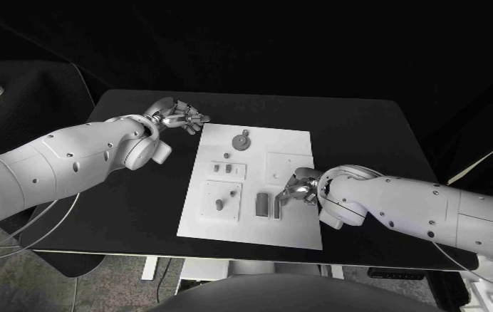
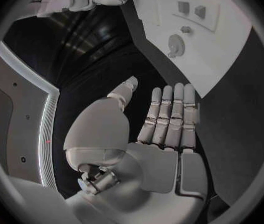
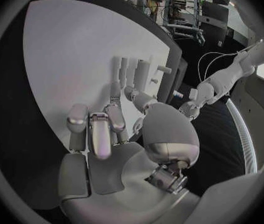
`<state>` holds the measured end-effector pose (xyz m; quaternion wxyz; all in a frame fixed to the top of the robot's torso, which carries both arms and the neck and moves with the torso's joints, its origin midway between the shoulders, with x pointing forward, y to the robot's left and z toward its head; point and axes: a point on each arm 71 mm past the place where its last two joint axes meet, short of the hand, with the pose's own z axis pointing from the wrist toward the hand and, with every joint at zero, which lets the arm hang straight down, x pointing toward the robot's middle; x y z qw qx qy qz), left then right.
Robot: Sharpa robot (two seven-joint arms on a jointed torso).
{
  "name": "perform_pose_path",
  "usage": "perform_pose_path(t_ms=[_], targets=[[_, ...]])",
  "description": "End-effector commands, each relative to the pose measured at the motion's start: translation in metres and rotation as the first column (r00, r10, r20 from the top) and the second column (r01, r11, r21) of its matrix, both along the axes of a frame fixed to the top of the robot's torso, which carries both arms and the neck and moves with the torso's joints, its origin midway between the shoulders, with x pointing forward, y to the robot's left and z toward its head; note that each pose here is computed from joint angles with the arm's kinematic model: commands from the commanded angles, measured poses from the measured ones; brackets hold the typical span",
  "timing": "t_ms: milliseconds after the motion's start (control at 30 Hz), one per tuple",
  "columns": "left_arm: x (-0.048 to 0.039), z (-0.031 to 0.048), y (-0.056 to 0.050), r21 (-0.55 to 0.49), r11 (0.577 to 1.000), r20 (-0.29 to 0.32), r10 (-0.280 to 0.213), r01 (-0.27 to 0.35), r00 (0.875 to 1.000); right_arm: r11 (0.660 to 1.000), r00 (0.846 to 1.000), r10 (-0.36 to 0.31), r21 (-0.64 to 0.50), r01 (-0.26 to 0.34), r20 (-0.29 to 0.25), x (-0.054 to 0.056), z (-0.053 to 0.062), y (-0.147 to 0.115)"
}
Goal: Assemble the parts on the task board
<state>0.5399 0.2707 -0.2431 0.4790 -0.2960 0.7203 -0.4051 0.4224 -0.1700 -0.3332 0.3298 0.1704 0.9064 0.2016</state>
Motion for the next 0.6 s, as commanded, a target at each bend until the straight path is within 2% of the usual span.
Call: perform_pose_path(t_ms=[33, 300, 600], targets=[[-0.0002, 0.0007, -0.0028, -0.005, 1.0, 0.001, -0.016, 0.016, 1.0, 1.0, 1.0, 0.019, -0.02, -0.019, -0.015, -0.0006, -0.0019, 0.0014], [-0.0002, 0.0007, -0.0022, -0.004, 1.0, 0.001, -0.015, 0.015, 1.0, 0.999, 0.999, 0.036, -0.027, -0.037, -0.033, -0.0022, -0.0033, 0.0017], [-0.0002, 0.0008, -0.0023, -0.004, 1.0, 0.003, -0.015, 0.015, 1.0, 1.0, 1.0, 0.018, -0.015, -0.018, -0.007, -0.0011, -0.0021, 0.0]])
